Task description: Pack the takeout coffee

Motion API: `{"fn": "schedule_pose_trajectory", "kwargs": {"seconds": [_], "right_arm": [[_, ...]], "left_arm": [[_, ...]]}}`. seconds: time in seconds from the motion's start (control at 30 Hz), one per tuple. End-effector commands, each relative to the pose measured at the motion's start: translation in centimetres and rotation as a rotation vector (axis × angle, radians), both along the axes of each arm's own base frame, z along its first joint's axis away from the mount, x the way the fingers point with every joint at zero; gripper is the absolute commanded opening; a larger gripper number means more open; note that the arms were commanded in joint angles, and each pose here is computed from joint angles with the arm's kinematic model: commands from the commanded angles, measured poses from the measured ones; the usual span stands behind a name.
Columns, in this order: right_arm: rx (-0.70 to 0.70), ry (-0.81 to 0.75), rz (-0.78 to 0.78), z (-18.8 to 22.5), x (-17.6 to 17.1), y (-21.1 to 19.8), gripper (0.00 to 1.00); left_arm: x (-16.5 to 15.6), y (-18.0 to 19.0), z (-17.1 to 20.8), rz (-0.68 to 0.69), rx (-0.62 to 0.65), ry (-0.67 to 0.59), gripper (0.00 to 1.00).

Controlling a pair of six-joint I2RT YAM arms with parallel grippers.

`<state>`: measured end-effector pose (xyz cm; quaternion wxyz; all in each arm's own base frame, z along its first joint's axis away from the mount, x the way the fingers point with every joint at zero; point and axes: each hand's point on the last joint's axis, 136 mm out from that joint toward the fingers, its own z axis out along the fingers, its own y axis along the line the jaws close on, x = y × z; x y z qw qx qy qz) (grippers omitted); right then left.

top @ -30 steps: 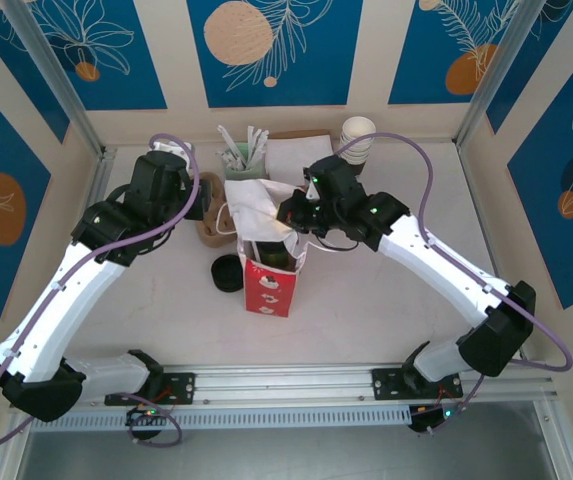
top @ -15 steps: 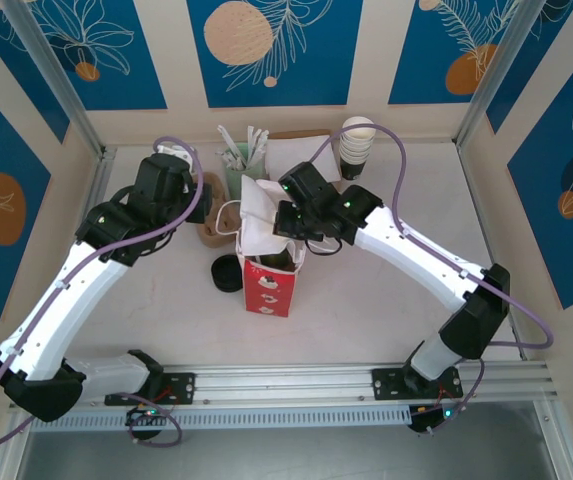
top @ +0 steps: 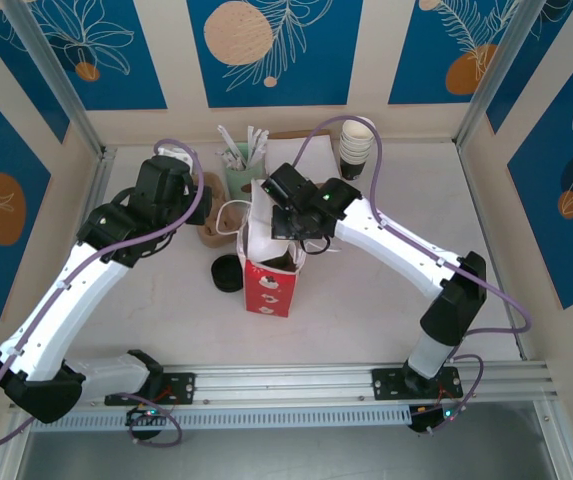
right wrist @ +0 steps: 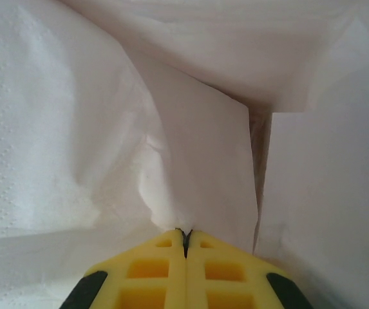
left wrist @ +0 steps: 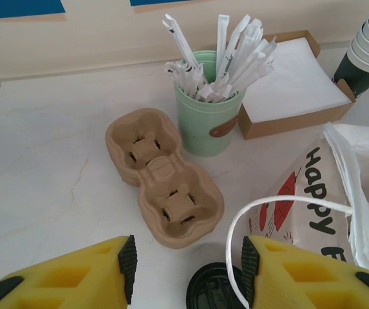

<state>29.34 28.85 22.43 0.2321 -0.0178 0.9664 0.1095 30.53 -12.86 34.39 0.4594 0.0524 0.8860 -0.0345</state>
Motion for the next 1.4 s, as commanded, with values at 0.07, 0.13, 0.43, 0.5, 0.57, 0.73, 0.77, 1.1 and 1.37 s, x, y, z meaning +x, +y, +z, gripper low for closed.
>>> {"fn": "schedule_pose_trajectory", "kwargs": {"seconds": [0.07,0.13,0.43,0.5,0.57,0.73,0.77,1.1,1.37], "right_arm": [[-0.046,-0.014,0.028,0.4,0.2,0.2,0.00],[-0.046,-0.017,0.030,0.7,0.3,0.3,0.02],[0.002,-0.086,0.091,4.5,0.6,1.0,0.33],[0.012,-0.112,0.102,6.0,0.6,1.0,0.33],[0.017,-0.136,0.104,7.1,0.8,0.9,0.33],[0.052,-0.234,0.132,10.6,1.0,0.7,0.33],[0.055,-0.261,0.135,11.4,1.1,0.4,0.34],[0.052,-0.541,0.041,17.0,2.7,-6.7,0.42],[0.084,-0.657,-0.222,14.1,3.7,-18.8,0.64]], "left_arm": [[0.0,0.2,0.2,-0.007,-0.019,-0.008,0.48],[0.1,0.2,0.2,-0.005,-0.019,-0.009,0.49],[-0.1,0.3,-0.4,-0.006,-0.015,0.002,0.51],[-0.1,0.2,-0.5,-0.007,-0.018,0.005,0.51],[0.0,0.2,-0.7,-0.005,-0.016,0.007,0.51],[0.3,-0.1,-1.1,-0.009,-0.020,0.009,0.52],[0.4,-0.1,-1.1,-0.008,-0.020,0.009,0.52],[2.0,2.6,-0.3,0.089,-0.023,-0.081,0.85],[3.3,7.8,-0.8,0.253,0.041,-0.241,1.00]]}}
